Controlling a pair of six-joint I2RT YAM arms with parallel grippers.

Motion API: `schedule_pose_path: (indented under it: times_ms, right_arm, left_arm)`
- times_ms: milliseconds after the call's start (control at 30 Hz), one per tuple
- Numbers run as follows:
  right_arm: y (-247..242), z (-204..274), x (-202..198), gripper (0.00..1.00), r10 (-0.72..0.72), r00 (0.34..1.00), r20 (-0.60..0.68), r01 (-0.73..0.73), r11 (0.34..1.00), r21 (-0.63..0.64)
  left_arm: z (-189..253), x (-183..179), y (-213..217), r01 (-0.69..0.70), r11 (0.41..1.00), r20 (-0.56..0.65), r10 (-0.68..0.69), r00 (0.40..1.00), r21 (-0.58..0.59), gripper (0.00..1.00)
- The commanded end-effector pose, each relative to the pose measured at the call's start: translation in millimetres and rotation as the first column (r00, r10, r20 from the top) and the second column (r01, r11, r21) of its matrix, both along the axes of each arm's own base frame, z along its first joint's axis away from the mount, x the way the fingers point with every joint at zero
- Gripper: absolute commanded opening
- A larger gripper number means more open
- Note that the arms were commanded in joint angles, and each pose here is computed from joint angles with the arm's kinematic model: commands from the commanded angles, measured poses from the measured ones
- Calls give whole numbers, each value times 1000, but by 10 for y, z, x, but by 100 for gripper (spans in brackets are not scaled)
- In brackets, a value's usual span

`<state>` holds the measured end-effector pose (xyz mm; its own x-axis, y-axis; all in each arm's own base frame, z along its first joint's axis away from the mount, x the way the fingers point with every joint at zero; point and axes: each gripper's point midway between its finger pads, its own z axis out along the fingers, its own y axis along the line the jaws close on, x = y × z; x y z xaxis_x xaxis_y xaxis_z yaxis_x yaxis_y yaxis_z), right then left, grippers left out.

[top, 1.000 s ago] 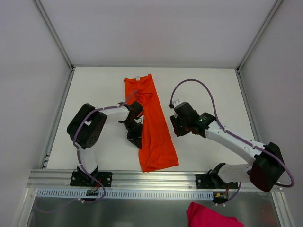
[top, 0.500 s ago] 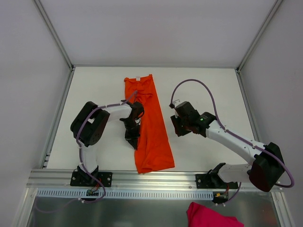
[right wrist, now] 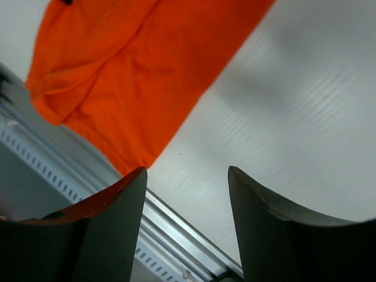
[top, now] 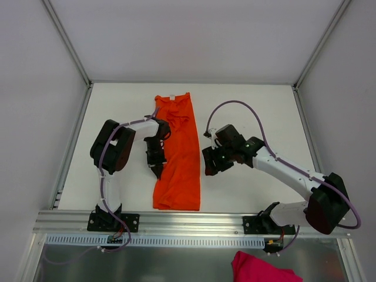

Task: Fold and stack the t-shirts
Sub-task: Rotate the tshirt 90 degrees

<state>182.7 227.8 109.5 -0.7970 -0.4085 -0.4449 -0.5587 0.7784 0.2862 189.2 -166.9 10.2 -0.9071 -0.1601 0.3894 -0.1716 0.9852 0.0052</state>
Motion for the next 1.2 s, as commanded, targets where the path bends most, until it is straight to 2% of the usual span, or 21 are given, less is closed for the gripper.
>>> schedule_pose_path:
  times_ms: [0,100,300,467,733,833,1000,1100,1133,1167]
  right_arm:
    - [507,319,-112,63,123,992,-42,-112,972,205]
    - [740,437,-72,61,169,985,-40,-155,959,238]
    - [1196,-123,-427,61,328,916,-230,-281,936,212]
    - [1482,-344,-701,57,386,884,-262,-341,918,203]
    - [1598,-492,-1068,57,447,841,-306,-397,893,213]
    - [1634,-473,-1065,57,433,852,-294,-392,900,192]
    - [1675,-321,-981,57,355,907,-227,-326,933,155]
    - [1664,-287,-1104,56,324,925,-198,-307,945,112]
    - [1643,-306,-1122,56,313,930,-194,-300,949,93]
    - [1608,-327,-1099,56,285,943,-173,-278,958,63]
  left_arm:
    - [-222,315,18,9,999,108,-14,994,40,0]
    - [-205,406,-88,10,1000,126,-9,992,-7,0]
    - [-189,538,-332,-7,991,165,29,986,-132,0]
    - [-163,649,-498,-21,978,192,61,979,-206,0]
    - [-98,693,-498,-63,978,226,108,968,-198,0]
    - [-81,688,-442,-76,983,229,113,967,-165,0]
    - [-22,589,-337,-72,987,253,107,962,-144,0]
    - [109,529,-259,-71,986,317,117,941,-152,15]
    - [185,484,-219,-72,985,342,122,932,-155,33]
    - [218,458,-200,-71,986,354,121,927,-152,42]
